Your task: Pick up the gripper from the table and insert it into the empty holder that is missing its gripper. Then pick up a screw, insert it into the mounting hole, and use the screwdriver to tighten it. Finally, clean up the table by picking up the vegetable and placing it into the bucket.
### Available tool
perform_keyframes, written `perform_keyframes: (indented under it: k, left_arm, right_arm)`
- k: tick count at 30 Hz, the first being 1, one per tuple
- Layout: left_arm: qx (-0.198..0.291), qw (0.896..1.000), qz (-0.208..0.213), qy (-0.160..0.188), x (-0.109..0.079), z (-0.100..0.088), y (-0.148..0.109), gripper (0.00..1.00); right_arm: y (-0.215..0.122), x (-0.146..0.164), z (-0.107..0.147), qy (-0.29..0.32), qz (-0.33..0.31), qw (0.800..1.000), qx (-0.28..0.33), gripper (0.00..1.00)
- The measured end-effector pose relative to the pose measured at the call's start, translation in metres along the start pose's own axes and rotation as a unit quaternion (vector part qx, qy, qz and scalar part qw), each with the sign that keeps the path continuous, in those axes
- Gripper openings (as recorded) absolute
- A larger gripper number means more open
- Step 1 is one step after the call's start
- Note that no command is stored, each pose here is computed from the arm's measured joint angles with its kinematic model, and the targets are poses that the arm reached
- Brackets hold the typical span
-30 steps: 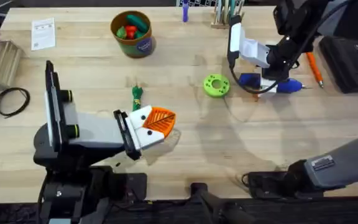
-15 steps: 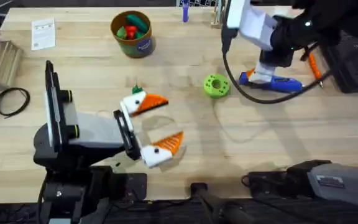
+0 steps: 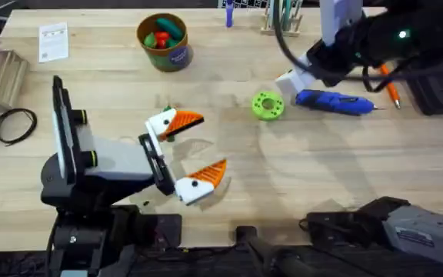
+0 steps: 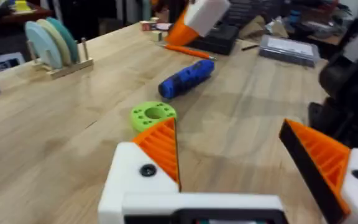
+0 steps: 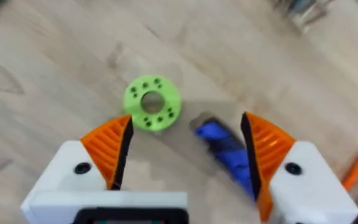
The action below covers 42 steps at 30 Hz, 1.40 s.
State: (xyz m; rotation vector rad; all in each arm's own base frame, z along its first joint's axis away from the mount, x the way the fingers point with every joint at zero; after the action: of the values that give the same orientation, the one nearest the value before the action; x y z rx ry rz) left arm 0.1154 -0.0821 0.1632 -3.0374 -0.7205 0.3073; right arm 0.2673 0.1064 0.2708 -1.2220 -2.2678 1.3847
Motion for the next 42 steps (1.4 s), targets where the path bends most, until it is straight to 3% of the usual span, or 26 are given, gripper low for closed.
perform_keyframes:
  k: [5, 10, 14, 18, 23, 25, 30, 35, 37, 42]
  left_arm:
    - [-0.010, 0.997, -0.068, -0.027, 0.011, -0.006, -0.001, 0.986]
    - [0.000, 0.988, -0.150, -0.048, 0.016, -0.024, -0.009, 0.985]
    - [0.032, 0.977, -0.203, -0.060, 0.019, -0.048, -0.014, 0.985]
    - [0.100, 0.958, -0.251, -0.096, 0.031, -0.065, -0.015, 0.985]
    - [0.197, 0.920, -0.296, -0.164, 0.054, -0.075, -0.013, 0.985]
    - [0.236, 0.900, -0.310, -0.194, 0.064, -0.077, -0.012, 0.985]
    - [0.319, 0.852, -0.327, -0.255, 0.085, -0.081, -0.008, 0.985]
    - [0.356, 0.828, -0.328, -0.283, 0.106, -0.079, 0.001, 0.985]
    - [0.376, 0.814, -0.333, -0.294, 0.111, -0.071, 0.001, 0.985]
    - [0.418, 0.753, -0.377, -0.340, 0.119, -0.051, -0.006, 0.985]
  right_arm:
    - [-0.012, 0.010, 0.019, 0.107, -0.015, 0.993, 0.045, 0.970]
    - [-0.053, 0.013, 0.033, 0.162, 0.007, 0.987, 0.020, 0.971]
    - [-0.079, 0.014, 0.047, 0.195, 0.035, 0.980, -0.028, 0.971]
    - [-0.077, 0.023, 0.079, 0.236, 0.047, 0.970, -0.032, 0.970]
    - [-0.057, 0.033, 0.124, 0.307, 0.060, 0.950, -0.008, 0.974]
    - [-0.053, 0.036, 0.137, 0.336, 0.066, 0.940, -0.006, 0.973]
    - [-0.053, 0.037, 0.149, 0.373, 0.076, 0.925, -0.020, 0.991]
    - [-0.053, 0.036, 0.149, 0.382, 0.078, 0.921, -0.023, 0.994]
    - [-0.053, 0.036, 0.149, 0.384, 0.078, 0.920, -0.023, 0.992]
    - [-0.053, 0.036, 0.149, 0.384, 0.078, 0.920, -0.023, 0.992]
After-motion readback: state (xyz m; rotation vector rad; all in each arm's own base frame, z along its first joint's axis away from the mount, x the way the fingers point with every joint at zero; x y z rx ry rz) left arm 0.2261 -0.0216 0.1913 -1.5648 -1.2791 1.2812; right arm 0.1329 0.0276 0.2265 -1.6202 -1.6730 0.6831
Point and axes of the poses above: each hand's point on the last joint's axis, 136 mm out from that joint toward the fingers, its own y axis out along the fingers, its own x axis along the line the jaws close on, z = x × y, the point moved 8 cm from there along -y, back along the fingers, and after that the axes turned 5 degrees about -y, right-handed, at the moved point
